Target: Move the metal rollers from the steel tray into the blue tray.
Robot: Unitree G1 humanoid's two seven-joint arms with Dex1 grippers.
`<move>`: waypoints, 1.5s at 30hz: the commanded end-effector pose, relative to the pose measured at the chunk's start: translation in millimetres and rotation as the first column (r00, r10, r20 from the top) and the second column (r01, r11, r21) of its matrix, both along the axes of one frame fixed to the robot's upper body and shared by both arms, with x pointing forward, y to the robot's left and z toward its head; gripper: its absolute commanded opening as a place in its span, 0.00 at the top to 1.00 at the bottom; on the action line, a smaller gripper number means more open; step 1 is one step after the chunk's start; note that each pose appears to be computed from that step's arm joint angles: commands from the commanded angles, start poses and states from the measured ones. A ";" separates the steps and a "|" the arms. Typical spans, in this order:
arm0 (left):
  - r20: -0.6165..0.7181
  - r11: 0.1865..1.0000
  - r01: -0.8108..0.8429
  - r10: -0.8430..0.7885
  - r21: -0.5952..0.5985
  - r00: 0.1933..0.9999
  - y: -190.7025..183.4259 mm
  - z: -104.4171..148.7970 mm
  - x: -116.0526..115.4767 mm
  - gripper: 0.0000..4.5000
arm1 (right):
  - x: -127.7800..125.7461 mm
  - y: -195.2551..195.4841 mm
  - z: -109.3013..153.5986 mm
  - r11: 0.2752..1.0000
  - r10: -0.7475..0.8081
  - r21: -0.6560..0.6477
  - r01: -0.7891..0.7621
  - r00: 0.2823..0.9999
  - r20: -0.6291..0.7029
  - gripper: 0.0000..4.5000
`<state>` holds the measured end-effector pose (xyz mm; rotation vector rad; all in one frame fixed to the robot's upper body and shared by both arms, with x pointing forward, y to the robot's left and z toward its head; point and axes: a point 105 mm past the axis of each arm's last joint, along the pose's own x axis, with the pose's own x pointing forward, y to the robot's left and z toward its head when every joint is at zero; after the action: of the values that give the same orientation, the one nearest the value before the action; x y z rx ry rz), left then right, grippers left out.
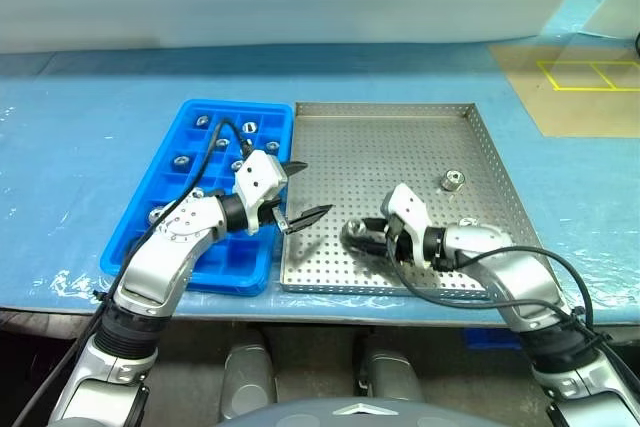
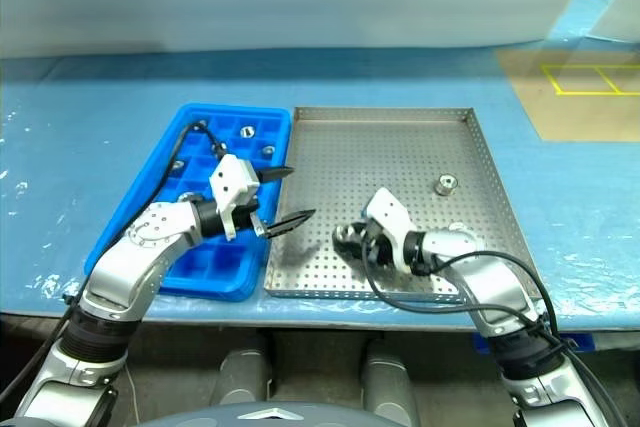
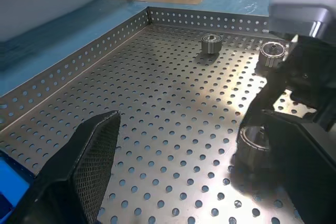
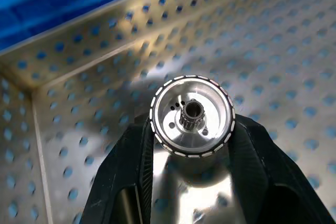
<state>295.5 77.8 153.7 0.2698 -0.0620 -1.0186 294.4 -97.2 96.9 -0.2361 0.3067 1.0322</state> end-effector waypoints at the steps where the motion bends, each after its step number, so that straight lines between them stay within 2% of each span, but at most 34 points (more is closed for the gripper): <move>1: 0.046 0.999 -0.040 0.041 -0.006 0.998 8.3 10.4 -6.5 0.00 | 19.4 6.8 29.7 0.996 -0.014 0.087 0.004 0.993 0.118 0.65; 10: 0.030 0.978 -0.207 0.209 -0.035 0.978 27.3 10.4 -18.5 0.00 | 59.9 38.0 49.2 0.990 -0.008 0.142 -0.018 0.983 0.185 0.65; 16: -0.001 0.946 -0.317 0.318 -0.069 0.948 39.6 10.5 -28.4 0.00 | 75.6 76.7 70.8 0.977 0.032 0.200 -0.077 0.975 0.218 0.65; 19: -0.017 0.922 -0.381 0.380 -0.072 0.925 49.5 6.3 -33.7 0.00 | 80.1 95.1 69.7 0.979 0.078 0.173 -0.113 0.978 0.195 0.65; 25: -0.016 0.876 -0.476 0.476 -0.071 0.879 64.1 4.6 -44.6 0.00 | 74.6 129.5 71.0 0.957 0.215 0.152 -0.245 0.958 0.189 0.65; 33: -0.026 0.852 -0.514 0.514 -0.097 0.857 66.4 2.7 -55.6 0.00 | 59.6 164.4 50.2 0.923 0.376 0.028 -0.384 0.914 0.153 0.65; 45: -0.044 0.838 -0.535 0.534 -0.109 0.844 64.7 -0.7 -67.3 0.00 | 46.4 158.9 23.7 0.856 0.513 -0.147 -0.497 0.851 0.113 0.65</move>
<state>232.3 147.9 136.4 0.1371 0.0380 -0.4414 344.5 56.2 112.9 -0.4732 0.2167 1.4864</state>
